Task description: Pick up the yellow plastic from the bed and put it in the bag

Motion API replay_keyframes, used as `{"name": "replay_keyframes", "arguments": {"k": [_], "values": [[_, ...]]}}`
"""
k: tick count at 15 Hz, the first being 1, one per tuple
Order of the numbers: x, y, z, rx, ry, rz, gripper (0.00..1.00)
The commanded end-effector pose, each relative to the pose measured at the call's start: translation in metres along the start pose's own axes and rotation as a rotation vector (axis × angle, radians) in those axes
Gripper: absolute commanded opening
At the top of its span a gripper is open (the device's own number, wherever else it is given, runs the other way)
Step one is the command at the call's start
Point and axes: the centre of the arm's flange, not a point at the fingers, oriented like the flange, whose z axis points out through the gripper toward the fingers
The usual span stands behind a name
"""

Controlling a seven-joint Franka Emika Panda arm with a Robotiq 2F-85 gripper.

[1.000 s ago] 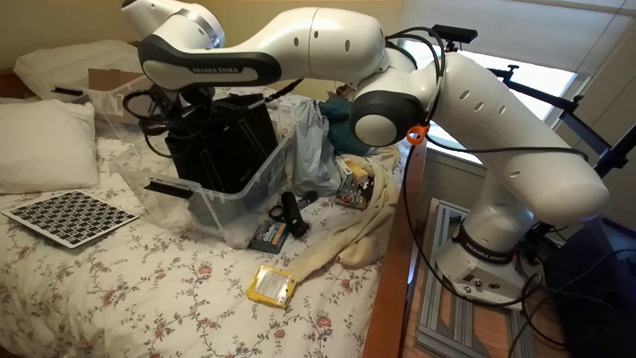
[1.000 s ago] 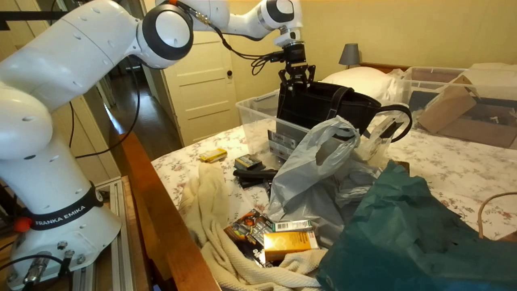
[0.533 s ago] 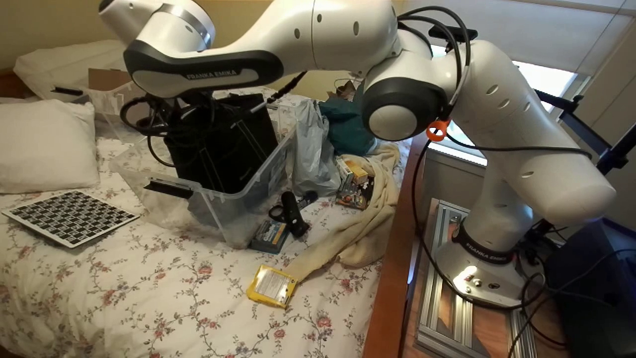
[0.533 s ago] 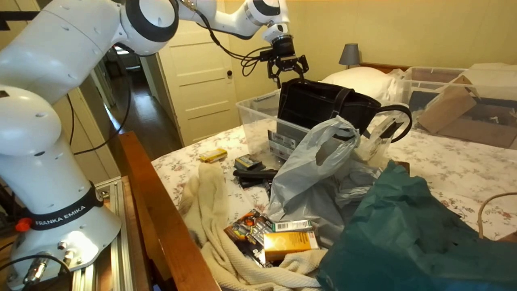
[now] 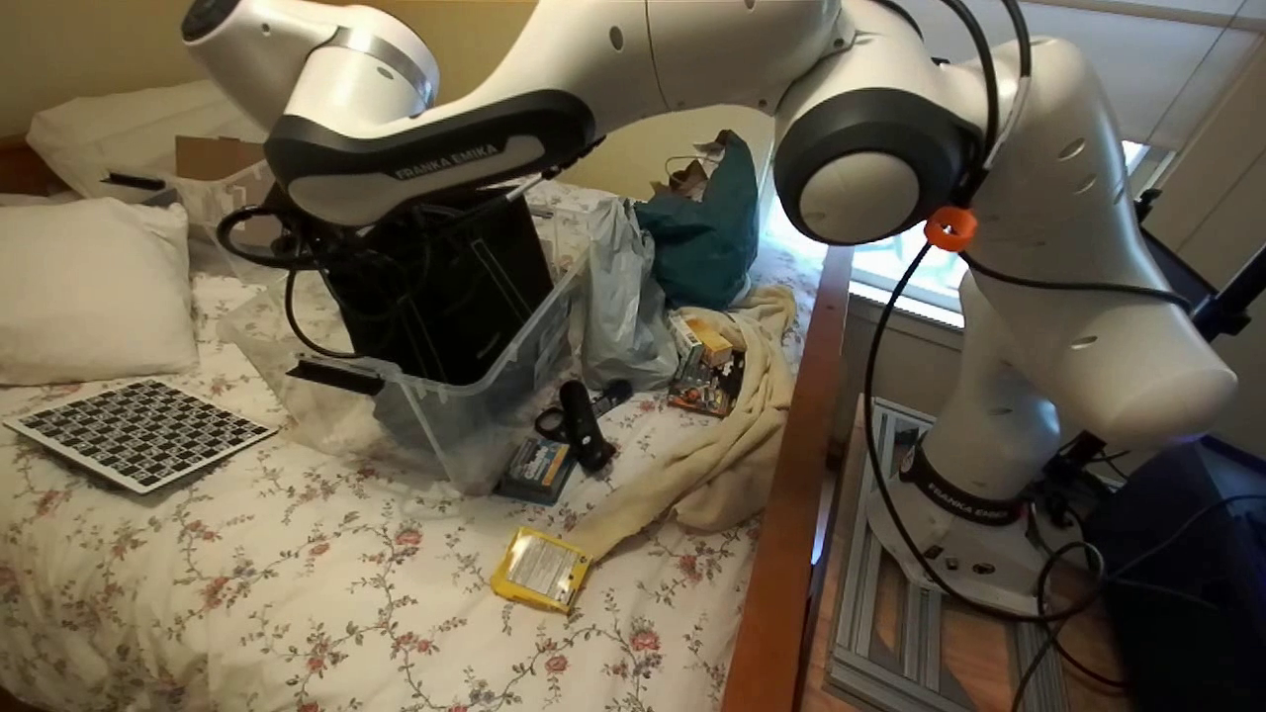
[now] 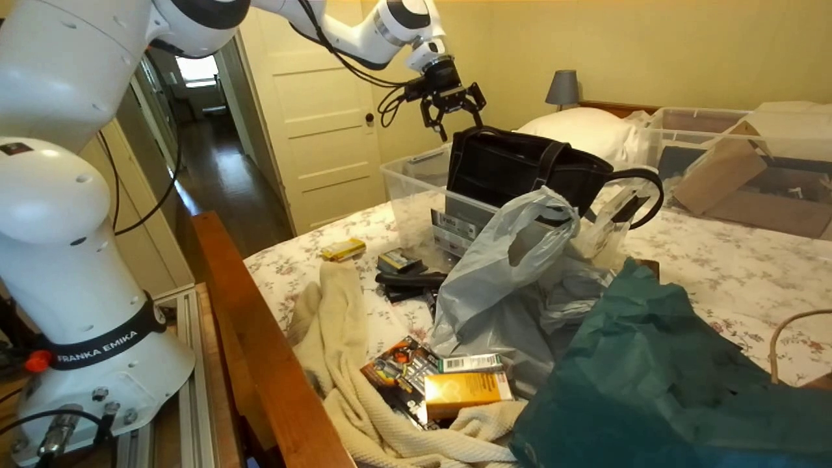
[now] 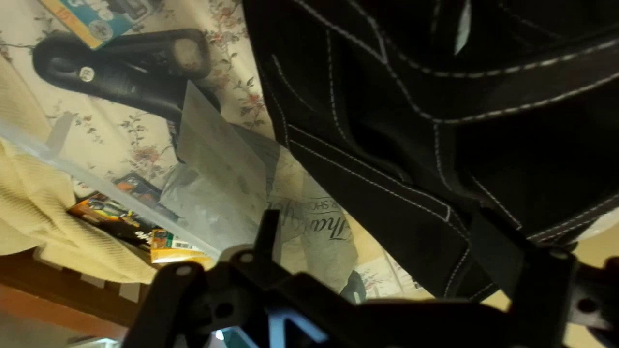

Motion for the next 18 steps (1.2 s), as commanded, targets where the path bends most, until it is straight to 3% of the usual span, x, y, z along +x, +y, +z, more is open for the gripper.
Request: {"name": "replay_keyframes", "arguments": {"k": [1, 2, 7, 9, 13, 16, 18], "values": [[0.037, 0.065, 0.015, 0.107, -0.039, 0.015, 1.0], [0.0, 0.003, -0.001, 0.06, -0.025, -0.005, 1.0], [-0.001, 0.004, 0.003, 0.053, -0.036, -0.021, 1.0], [-0.006, 0.007, 0.0, 0.11, 0.098, -0.116, 1.0], [0.011, 0.023, -0.012, 0.225, 0.242, -0.258, 1.0], [0.024, 0.027, -0.027, 0.319, 0.279, -0.351, 1.0], [0.033, 0.032, -0.037, 0.318, 0.254, -0.385, 1.0]]}}
